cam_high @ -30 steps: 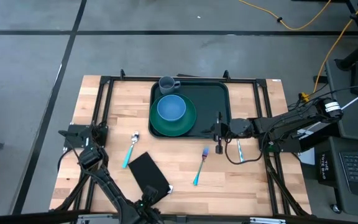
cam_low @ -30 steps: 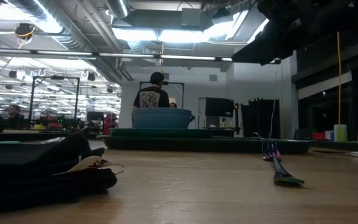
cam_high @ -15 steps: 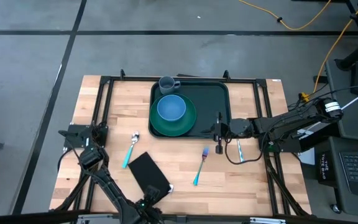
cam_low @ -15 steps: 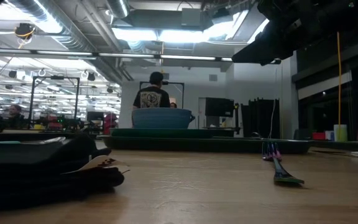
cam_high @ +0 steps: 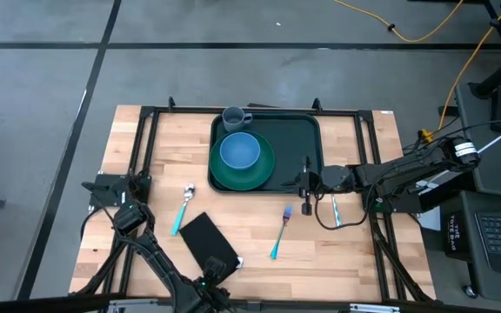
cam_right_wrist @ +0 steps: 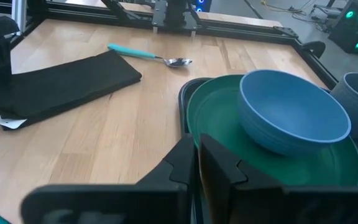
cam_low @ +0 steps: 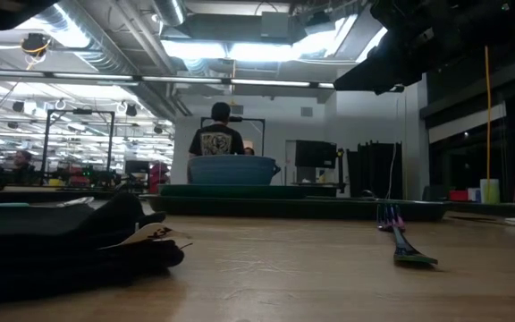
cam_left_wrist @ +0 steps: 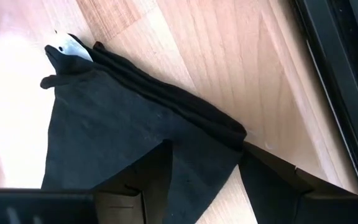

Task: Set up tray
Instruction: Put the black napkin to the right of the green plate on the dark green tray

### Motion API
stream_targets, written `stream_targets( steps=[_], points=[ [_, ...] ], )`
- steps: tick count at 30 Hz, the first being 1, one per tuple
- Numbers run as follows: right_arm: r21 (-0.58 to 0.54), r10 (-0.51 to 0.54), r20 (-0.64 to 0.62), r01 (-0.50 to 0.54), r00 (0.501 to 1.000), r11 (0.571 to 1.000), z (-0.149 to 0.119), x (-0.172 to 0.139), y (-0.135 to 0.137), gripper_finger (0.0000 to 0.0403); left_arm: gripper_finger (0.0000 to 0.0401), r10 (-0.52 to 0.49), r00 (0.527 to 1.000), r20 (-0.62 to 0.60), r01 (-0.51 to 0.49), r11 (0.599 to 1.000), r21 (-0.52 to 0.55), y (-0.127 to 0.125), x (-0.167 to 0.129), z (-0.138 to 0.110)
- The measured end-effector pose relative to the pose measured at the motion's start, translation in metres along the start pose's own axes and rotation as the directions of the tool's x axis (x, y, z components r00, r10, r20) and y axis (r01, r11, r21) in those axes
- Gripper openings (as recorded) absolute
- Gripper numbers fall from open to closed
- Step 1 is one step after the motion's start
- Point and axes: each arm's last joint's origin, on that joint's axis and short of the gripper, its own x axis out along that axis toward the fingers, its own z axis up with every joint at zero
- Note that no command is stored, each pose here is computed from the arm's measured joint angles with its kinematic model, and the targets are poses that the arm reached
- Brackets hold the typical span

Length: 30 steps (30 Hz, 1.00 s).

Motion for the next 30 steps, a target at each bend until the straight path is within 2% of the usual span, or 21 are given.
stream_targets(
  steps=[6,15,22,27,30],
  points=[
    [0.0,0.001,0.0,-0.001,1.0,1.0,0.0,0.0,0.0001,0.003,0.0162,-0.012,1.0,-0.004,0.012,0.999,-0.052,-0.0001,0.0006,0.0],
    [0.0,0.01,-0.001,-0.01,1.0,1.0,-0.0001,0.0,0.0005,0.003,0.0089,-0.024,1.0,-0.001,0.023,0.977,-0.211,-0.0006,0.0013,0.0007],
    [0.01,0.026,-0.013,-0.026,1.0,1.0,-0.0013,-0.0001,0.001,0.003,0.0013,0.027,0.999,0.033,-0.016,0.961,-0.277,-0.0009,0.0032,0.0025],
    [0.026,0.059,-0.015,-0.059,0.998,0.998,-0.0016,-0.0002,0.0021,0.003,0.0004,0.101,0.993,0.056,-0.077,0.939,-0.334,-0.0002,0.0052,0.0023],
    [0.025,0.059,-0.017,-0.058,0.998,0.998,-0.0017,-0.0001,0.0021,0.003,0.0003,0.145,0.987,0.076,-0.112,0.936,-0.333,-0.0025,0.0024,0.0002]
  ],
)
